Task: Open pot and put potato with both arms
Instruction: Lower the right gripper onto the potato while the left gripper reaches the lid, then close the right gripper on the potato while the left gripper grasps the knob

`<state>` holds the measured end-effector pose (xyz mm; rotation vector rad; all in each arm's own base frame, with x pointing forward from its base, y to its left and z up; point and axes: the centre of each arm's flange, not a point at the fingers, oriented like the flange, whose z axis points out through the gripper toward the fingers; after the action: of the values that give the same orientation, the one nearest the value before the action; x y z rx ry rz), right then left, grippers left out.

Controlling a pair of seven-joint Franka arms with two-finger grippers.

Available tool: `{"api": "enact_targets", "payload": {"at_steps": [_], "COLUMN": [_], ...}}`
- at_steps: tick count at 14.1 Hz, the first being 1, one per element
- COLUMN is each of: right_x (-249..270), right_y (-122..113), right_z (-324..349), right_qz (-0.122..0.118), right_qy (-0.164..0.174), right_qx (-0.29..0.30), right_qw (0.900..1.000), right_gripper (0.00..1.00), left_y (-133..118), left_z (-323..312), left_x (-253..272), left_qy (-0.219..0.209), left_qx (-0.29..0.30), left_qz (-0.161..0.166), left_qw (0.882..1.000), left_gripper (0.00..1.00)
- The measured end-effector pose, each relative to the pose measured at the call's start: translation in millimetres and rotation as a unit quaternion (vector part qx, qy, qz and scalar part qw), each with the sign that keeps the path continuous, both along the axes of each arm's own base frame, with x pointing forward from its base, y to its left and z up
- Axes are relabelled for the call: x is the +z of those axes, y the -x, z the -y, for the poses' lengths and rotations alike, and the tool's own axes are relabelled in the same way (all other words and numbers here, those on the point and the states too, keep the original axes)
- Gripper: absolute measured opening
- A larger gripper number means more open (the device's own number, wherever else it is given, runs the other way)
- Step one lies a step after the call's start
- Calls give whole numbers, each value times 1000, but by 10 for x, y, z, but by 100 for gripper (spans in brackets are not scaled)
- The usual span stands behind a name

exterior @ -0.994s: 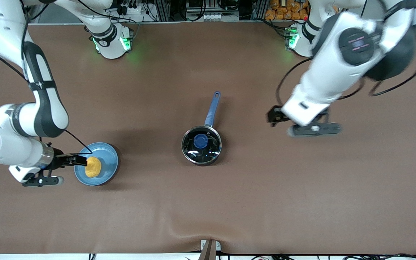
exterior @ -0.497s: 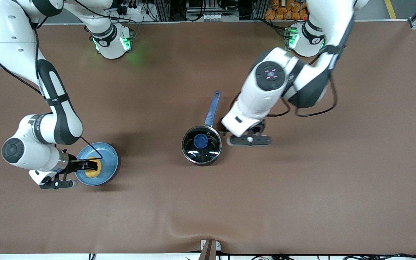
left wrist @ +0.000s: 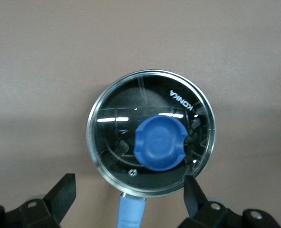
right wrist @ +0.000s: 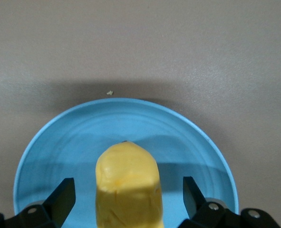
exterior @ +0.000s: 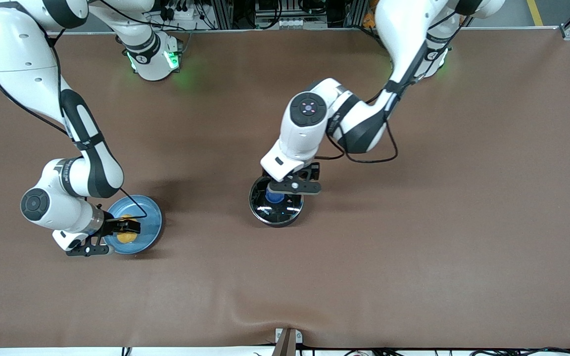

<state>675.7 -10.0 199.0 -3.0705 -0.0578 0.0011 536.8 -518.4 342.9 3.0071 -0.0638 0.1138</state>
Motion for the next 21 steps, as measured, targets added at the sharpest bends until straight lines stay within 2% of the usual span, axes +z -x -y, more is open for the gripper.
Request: {"api": "enact_targets", "payload": {"at_steps": [3, 6, 7, 13, 17, 21], "right_x": [-8, -6, -3, 70, 342, 670], "right_y": [2, 1, -1, -55, -177, -276], "right_z": [0, 0, 0, -36, -92, -261], "right_qz": [-1, -1, 0, 8, -6, -8], "right_qy": [0, 0, 0, -2, -5, -9], "right_qx": [0, 0, 0, 2, 8, 12], "right_qw": [1000, 1000, 1000, 1000, 1000, 1000], "right_gripper": [88, 56, 52, 52, 52, 52], "left_y": [23, 62, 59, 15, 41, 93], "left_z": [117, 208, 221, 198, 227, 292], "left_x": [-170, -426, -509, -615, -633, -707], "left_qy": [9, 12, 14, 14, 8, 7], "left_qx": [-5, 0, 0, 5, 23, 29], "left_qz": [12, 14, 15, 19, 24, 31], "left_qw": [1000, 1000, 1000, 1000, 999, 999], "left_gripper": [100, 100, 100, 100, 97, 96]}}
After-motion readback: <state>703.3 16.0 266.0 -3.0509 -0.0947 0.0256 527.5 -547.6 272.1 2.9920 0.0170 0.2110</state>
